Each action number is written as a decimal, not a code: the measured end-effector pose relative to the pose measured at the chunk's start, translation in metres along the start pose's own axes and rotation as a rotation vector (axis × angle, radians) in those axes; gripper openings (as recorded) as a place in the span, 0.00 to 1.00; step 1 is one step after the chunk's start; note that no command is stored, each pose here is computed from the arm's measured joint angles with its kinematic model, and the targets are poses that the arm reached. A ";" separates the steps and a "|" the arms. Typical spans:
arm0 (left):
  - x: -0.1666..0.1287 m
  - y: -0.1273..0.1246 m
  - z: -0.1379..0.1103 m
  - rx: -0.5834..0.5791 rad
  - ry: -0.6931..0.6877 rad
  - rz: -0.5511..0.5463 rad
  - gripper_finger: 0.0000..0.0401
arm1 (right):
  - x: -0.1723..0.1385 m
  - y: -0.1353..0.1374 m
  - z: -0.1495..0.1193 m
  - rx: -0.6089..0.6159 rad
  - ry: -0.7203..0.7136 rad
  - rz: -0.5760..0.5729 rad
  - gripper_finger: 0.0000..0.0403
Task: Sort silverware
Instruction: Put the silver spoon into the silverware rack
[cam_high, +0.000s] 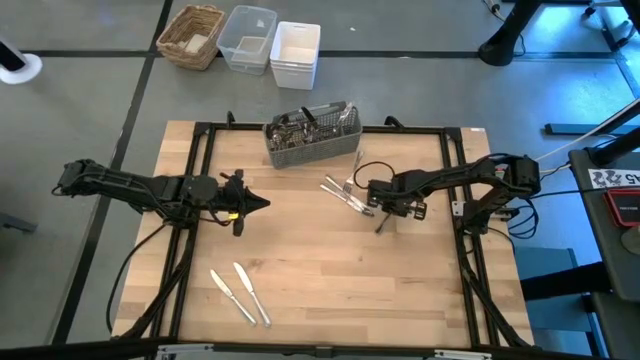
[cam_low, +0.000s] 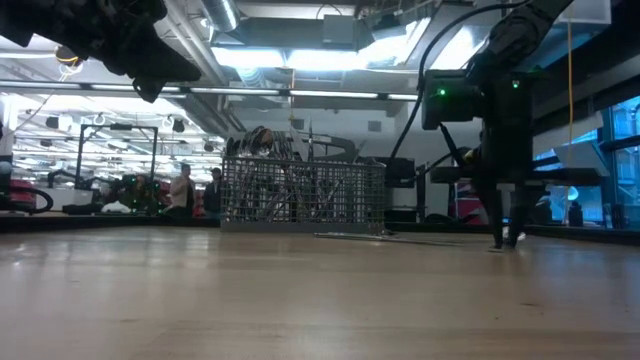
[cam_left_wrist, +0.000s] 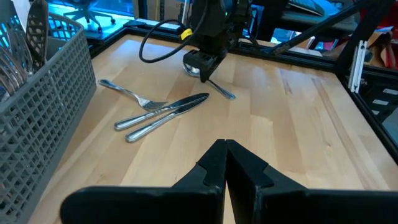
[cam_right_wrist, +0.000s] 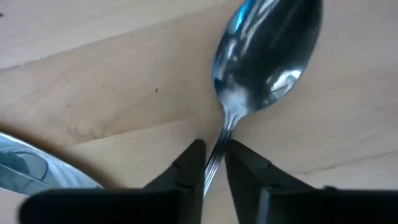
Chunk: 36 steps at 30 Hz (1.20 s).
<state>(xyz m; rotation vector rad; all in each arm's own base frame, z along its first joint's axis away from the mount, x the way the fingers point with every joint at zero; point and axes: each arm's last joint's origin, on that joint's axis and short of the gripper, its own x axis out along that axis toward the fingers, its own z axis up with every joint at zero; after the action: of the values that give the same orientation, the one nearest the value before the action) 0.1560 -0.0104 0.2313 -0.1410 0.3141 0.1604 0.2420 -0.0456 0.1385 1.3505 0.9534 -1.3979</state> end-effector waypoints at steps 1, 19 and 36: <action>0.000 0.000 0.000 0.001 0.000 0.000 0.00 | 0.000 0.000 0.000 -0.013 -0.004 0.000 0.12; 0.000 0.000 0.000 -0.065 0.000 0.000 0.00 | -0.001 0.002 -0.003 -0.163 -0.015 0.011 0.02; 0.000 0.002 0.000 -0.135 -0.016 0.049 0.00 | -0.031 0.033 -0.010 -0.351 -0.005 0.155 0.02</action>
<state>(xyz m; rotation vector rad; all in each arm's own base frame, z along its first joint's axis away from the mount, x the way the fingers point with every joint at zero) 0.1561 -0.0088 0.2315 -0.2656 0.2912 0.2308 0.2746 -0.0409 0.1702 1.1299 1.0137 -1.0590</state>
